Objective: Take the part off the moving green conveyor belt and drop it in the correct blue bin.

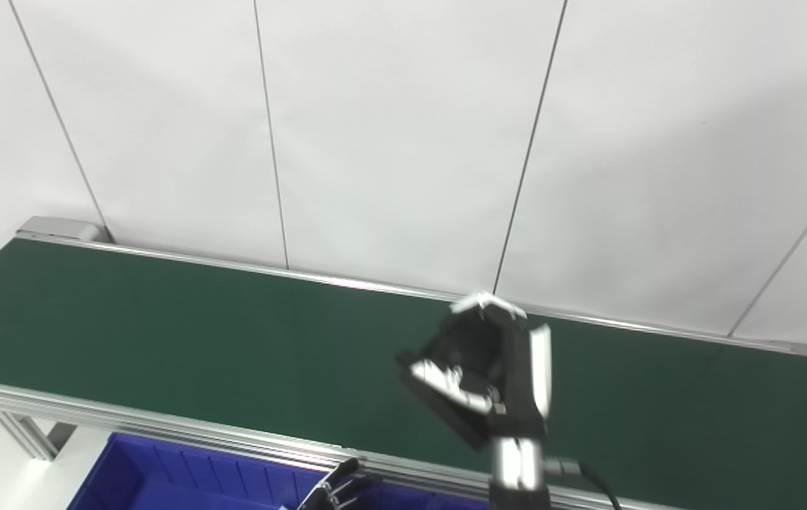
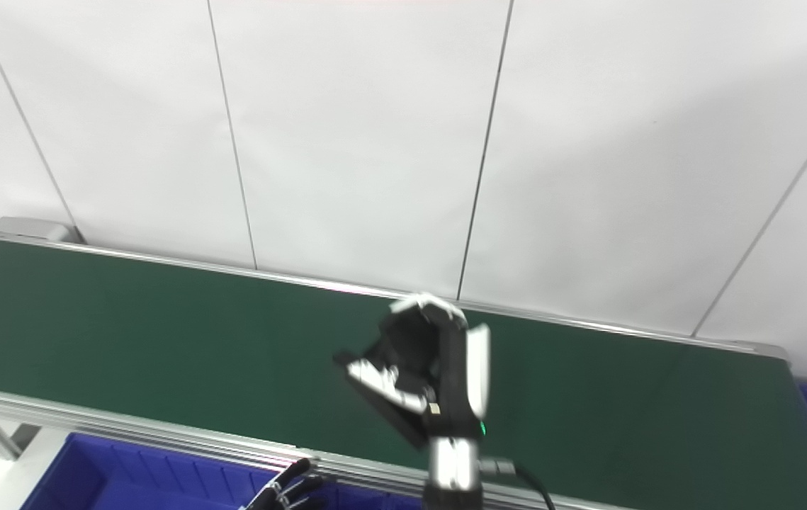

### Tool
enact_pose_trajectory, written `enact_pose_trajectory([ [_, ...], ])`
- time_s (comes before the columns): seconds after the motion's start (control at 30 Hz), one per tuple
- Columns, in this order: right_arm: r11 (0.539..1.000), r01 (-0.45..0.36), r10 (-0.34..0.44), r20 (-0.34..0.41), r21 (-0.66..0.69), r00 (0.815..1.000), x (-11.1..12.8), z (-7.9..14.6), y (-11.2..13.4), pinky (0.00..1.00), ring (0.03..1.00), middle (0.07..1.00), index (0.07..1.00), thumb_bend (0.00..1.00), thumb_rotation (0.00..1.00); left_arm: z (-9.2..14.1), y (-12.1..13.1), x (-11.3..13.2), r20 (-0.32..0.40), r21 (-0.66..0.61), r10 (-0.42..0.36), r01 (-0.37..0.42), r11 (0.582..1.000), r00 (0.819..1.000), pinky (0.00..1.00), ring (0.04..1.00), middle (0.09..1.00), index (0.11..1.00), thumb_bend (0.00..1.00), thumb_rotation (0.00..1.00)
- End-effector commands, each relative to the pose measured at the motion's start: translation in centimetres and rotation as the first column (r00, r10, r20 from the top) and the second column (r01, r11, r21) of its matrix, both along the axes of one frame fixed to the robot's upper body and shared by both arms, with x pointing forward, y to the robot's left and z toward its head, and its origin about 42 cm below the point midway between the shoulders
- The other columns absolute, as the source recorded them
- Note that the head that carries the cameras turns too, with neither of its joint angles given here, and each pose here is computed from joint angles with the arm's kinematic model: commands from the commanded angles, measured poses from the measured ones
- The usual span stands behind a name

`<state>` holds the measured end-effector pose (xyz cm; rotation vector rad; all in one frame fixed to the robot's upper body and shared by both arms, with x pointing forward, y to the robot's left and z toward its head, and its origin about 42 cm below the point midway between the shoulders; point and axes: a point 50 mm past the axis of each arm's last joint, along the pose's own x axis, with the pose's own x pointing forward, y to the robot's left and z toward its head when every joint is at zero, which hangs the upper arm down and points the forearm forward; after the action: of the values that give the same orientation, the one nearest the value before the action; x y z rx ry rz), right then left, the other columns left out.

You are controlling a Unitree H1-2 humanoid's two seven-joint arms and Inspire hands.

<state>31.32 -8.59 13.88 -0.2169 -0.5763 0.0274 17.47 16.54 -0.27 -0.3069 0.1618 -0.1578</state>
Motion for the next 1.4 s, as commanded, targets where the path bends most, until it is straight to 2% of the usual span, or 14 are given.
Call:
enact_pose_trajectory([
  [0.0,1.000,0.010,-0.010,0.023,-0.010,1.000,-0.7,0.6,-0.9,0.05,0.085,0.114,0.103,0.55,0.00,1.4,0.0,0.5,0.060,-0.005,-0.019,0.020,1.000,0.998,0.79,0.759,0.816,0.890,0.30,0.00],
  [0.17,0.998,0.059,-0.061,-0.075,-0.019,0.995,-3.5,-1.5,-3.5,0.05,0.089,0.118,0.106,0.56,0.00,2.2,0.8,0.3,0.062,-0.006,-0.018,0.019,1.000,0.998,0.79,0.750,0.809,0.879,0.34,0.00],
  [0.4,0.988,0.155,-0.155,-0.212,-0.019,0.965,-7.8,-4.2,-6.6,0.05,0.086,0.115,0.102,0.55,0.00,3.5,2.3,0.0,0.055,-0.007,-0.028,0.029,1.000,0.998,0.78,0.743,0.806,0.876,0.40,0.00],
  [0.6,0.977,0.212,-0.208,-0.315,-0.019,0.926,-10.5,-6.3,-7.3,0.05,0.085,0.117,0.106,0.55,0.00,4.3,3.3,0.3,0.045,-0.007,-0.041,0.042,0.999,0.998,0.76,0.735,0.792,0.858,0.48,0.00],
  [0.83,0.951,0.307,-0.297,-0.405,-0.042,0.865,-12.8,-8.5,-8.5,0.04,0.075,0.109,0.103,0.58,0.00,5.2,4.4,0.2,0.034,0.000,-0.033,0.033,0.999,0.999,0.74,0.714,0.773,0.837,0.53,0.00],
  [0.93,0.940,0.340,-0.316,-0.446,-0.026,0.838,-13.1,-9.2,-9.0,0.04,0.074,0.103,0.100,0.57,0.00,5.4,4.9,0.3,0.035,0.002,-0.025,0.025,1.000,0.999,0.73,0.715,0.775,0.834,0.53,0.00],
  [1.17,0.918,0.395,-0.334,-0.503,0.016,0.797,-12.7,-10.4,-9.9,0.06,0.083,0.102,0.105,0.54,0.00,5.6,5.4,0.6,0.030,-0.012,-0.014,0.014,1.000,0.999,0.72,0.712,0.776,0.829,0.51,0.00],
  [1.2,0.917,0.397,-0.331,-0.510,0.022,0.794,-12.6,-10.4,-9.9,0.07,0.090,0.111,0.113,0.55,0.00,5.6,5.4,0.6,0.030,-0.013,-0.014,0.014,1.000,0.999,0.72,0.712,0.775,0.828,0.50,0.00],
  [1.23,0.929,0.370,-0.310,-0.517,0.013,0.798,-12.4,-10.3,-9.8,0.07,0.095,0.117,0.119,0.56,0.00,5.6,5.4,0.6,0.030,-0.014,-0.016,0.016,1.000,0.999,0.72,0.711,0.774,0.827,0.50,0.00],
  [1.27,0.937,0.349,-0.295,-0.521,0.005,0.801,-12.3,-10.3,-9.8,0.10,0.134,0.174,0.185,0.61,0.00,5.6,5.4,0.6,0.031,-0.013,-0.017,0.018,1.000,0.999,0.72,0.710,0.775,0.830,0.50,0.00],
  [1.33,0.950,0.311,-0.280,-0.527,-0.031,0.802,-12.2,-10.2,-9.7,0.13,0.174,0.229,0.247,0.66,0.00,5.6,5.3,0.7,0.031,-0.010,-0.020,0.020,1.000,0.999,0.72,0.707,0.776,0.831,0.50,0.00],
  [1.37,0.958,0.284,-0.259,-0.530,-0.035,0.808,-12.2,-10.2,-9.5,0.19,0.239,0.372,0.320,0.60,0.00,5.6,5.3,0.6,0.032,-0.007,-0.022,0.022,1.000,0.999,0.71,0.706,0.776,0.830,0.51,0.00],
])
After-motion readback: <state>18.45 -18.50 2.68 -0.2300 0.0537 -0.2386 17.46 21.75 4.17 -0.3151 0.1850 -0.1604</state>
